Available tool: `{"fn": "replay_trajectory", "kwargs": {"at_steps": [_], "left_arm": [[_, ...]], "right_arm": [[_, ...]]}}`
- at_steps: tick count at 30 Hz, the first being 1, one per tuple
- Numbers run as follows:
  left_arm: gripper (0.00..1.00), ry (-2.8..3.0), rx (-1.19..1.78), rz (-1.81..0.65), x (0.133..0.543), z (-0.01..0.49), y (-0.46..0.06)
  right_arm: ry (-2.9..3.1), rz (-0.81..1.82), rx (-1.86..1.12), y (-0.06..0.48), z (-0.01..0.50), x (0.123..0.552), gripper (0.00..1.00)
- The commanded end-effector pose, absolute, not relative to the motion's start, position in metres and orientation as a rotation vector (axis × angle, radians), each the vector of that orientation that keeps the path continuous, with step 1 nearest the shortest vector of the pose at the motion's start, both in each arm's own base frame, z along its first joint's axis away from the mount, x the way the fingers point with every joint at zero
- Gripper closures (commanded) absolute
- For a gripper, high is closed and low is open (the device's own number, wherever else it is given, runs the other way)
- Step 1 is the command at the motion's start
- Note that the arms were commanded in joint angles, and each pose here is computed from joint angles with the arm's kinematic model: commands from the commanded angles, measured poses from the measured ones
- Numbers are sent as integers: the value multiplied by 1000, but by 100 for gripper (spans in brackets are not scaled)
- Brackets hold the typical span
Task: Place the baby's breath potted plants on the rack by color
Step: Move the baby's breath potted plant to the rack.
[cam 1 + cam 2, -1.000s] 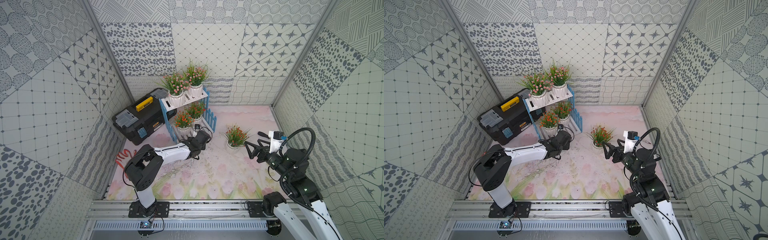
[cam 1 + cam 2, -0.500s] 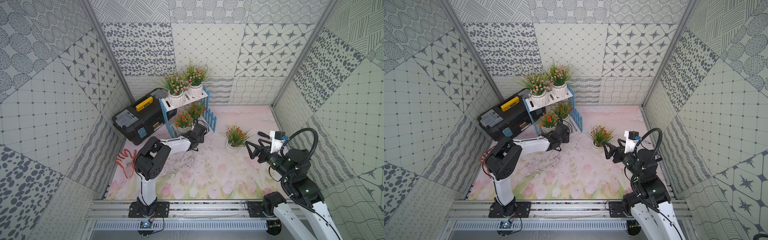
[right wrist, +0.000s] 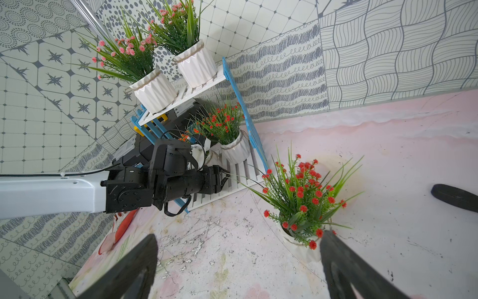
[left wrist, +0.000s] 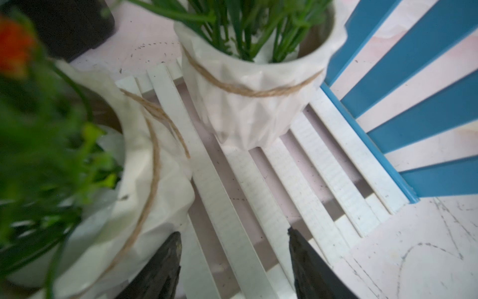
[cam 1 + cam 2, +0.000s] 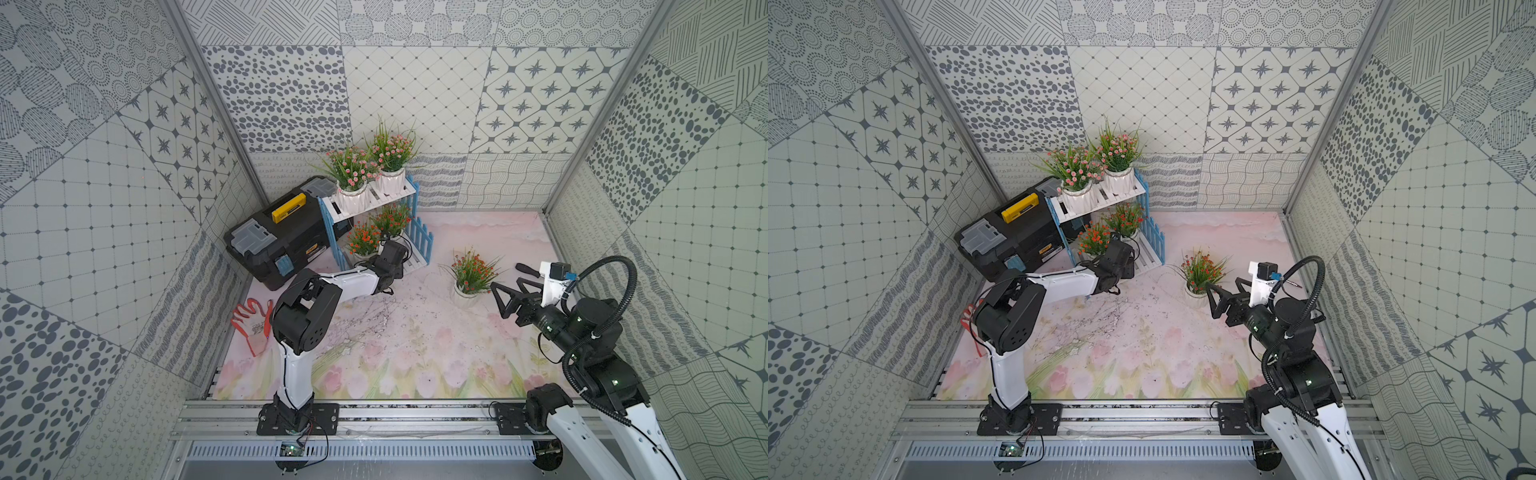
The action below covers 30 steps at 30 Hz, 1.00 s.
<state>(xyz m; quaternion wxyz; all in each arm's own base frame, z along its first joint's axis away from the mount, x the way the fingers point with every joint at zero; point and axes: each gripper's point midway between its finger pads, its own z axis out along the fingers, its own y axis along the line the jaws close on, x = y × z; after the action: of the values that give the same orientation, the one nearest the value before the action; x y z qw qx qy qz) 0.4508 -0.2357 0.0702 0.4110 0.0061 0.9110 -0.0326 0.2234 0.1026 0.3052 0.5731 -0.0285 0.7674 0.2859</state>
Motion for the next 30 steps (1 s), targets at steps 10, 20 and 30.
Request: {"fn": "replay_trajectory", "kwargs": {"at_steps": [10, 20, 30], "left_arm": [[34, 2252, -126, 17, 477, 76, -196], [22, 2240, -35, -178, 468, 101, -228], [2, 2187, 184, -414, 416, 173, -283]], "right_arm": [[1751, 669, -69, 100, 320, 219, 2], [1803, 656, -62, 100, 310, 221, 2], [1984, 566, -7, 96, 260, 229, 2]]}}
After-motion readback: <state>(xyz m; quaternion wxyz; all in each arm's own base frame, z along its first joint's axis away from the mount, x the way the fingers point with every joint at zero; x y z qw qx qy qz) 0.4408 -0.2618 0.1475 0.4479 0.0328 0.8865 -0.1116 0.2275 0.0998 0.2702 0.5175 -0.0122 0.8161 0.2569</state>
